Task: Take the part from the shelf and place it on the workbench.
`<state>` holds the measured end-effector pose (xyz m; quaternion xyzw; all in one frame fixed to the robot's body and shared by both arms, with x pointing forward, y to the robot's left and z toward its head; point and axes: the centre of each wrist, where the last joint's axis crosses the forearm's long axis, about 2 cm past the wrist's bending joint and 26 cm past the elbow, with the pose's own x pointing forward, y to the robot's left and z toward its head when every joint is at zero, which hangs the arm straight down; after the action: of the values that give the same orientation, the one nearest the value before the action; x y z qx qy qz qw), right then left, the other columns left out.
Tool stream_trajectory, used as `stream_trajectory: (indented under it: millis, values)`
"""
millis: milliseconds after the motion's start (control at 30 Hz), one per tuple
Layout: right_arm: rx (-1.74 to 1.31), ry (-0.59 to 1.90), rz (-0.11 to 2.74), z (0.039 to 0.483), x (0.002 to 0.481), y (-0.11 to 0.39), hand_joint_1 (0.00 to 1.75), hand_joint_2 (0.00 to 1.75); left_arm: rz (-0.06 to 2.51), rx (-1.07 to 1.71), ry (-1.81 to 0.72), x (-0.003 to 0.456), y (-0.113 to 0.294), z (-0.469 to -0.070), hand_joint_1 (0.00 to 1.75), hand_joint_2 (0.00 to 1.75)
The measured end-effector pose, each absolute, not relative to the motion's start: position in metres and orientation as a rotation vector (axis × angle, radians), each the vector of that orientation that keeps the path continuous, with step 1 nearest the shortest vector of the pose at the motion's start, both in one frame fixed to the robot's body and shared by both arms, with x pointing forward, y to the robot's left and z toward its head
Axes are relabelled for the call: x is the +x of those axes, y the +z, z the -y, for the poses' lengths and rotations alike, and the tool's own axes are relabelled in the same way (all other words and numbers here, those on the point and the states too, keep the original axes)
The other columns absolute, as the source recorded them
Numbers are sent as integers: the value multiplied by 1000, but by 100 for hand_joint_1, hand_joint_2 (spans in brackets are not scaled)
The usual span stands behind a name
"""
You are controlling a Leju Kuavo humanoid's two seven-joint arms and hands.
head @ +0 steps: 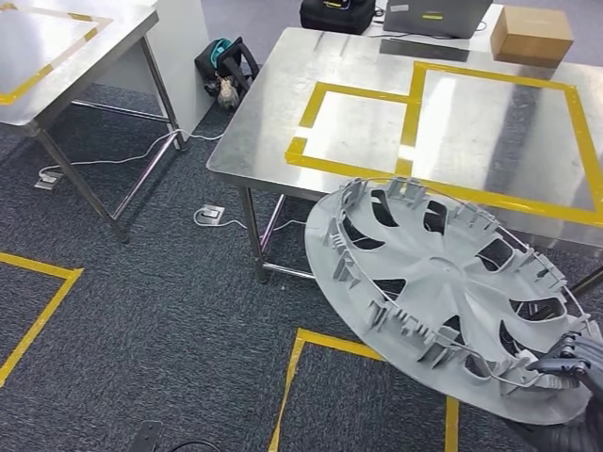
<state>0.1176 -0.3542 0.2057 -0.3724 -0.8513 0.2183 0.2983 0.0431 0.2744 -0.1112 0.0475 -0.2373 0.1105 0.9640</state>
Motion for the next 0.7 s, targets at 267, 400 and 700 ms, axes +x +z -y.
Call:
stream_trajectory:
  millis: [267, 400, 700]
  values:
    - [-970, 544, 2270, 354, 118, 206, 175, 175, 477, 91, 220, 43, -111, -273, 0, 175]
    - [-952, 507, 2285, 353, 118, 206, 175, 175, 477, 93, 215, 43, -111, -273, 0, 175]
    - [-925, 485, 2298, 351, 117, 206, 175, 175, 485, 89, 213, 45, -111, -272, 0, 175]
